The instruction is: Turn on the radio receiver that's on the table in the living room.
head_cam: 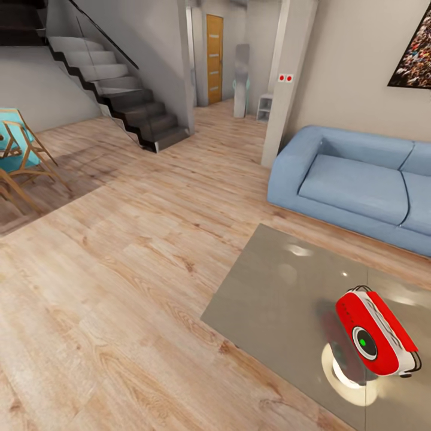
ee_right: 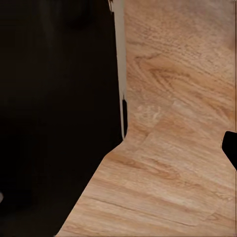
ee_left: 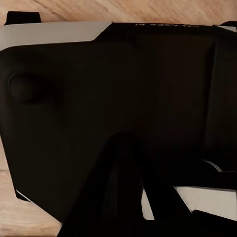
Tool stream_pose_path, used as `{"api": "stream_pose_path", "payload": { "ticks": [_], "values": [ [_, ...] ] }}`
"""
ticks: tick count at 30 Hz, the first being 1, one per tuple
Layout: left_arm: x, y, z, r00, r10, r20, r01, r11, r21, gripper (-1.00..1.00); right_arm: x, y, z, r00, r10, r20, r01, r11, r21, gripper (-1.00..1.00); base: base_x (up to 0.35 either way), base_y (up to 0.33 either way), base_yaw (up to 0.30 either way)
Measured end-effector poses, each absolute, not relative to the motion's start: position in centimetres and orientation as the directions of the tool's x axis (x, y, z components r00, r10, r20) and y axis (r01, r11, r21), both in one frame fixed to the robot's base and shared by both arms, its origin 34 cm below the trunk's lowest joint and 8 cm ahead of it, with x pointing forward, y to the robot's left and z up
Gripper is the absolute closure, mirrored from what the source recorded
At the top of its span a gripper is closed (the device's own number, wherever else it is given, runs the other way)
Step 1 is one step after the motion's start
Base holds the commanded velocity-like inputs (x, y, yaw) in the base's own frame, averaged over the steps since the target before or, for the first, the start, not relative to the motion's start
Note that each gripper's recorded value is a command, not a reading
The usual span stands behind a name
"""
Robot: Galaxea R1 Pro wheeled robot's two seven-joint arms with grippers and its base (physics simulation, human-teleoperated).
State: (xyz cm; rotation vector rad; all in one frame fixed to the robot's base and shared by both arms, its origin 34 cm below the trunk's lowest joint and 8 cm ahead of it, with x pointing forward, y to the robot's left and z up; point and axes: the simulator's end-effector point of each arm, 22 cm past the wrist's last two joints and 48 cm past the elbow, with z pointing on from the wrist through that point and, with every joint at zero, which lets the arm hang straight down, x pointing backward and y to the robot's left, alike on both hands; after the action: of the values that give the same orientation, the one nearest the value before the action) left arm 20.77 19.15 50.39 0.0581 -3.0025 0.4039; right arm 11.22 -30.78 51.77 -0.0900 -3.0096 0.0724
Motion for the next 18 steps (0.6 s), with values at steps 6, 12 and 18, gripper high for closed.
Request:
{"api": "stream_pose_path", "payload": {
  "ticks": [6, 12, 18],
  "values": [
    [19.1, 19.8, 50.6, -0.991, -0.022, 0.135, -0.056, 0.966, -0.253, 1.0, 11.5, -30.0, 51.7, -0.991, 0.063, 0.12, 0.055, 0.996, -0.074, -1.0, 0.0, 0.0, 0.0],
    [17.0, 19.7, 51.0, -0.983, -0.022, 0.18, -0.068, 0.966, -0.25, 1.0, 11.9, -29.8, 51.7, -0.992, 0.064, 0.11, 0.055, 0.996, -0.076, -1.0, 0.0, 0.0, 0.0],
    [16.8, 19.7, 51.2, -0.982, -0.022, 0.188, -0.07, 0.966, -0.25, 1.0, 12.2, -29.7, 51.6, -0.993, 0.06, 0.103, 0.053, 0.996, -0.073, -1.0, 0.0, 0.0, 0.0]
  ]
}}
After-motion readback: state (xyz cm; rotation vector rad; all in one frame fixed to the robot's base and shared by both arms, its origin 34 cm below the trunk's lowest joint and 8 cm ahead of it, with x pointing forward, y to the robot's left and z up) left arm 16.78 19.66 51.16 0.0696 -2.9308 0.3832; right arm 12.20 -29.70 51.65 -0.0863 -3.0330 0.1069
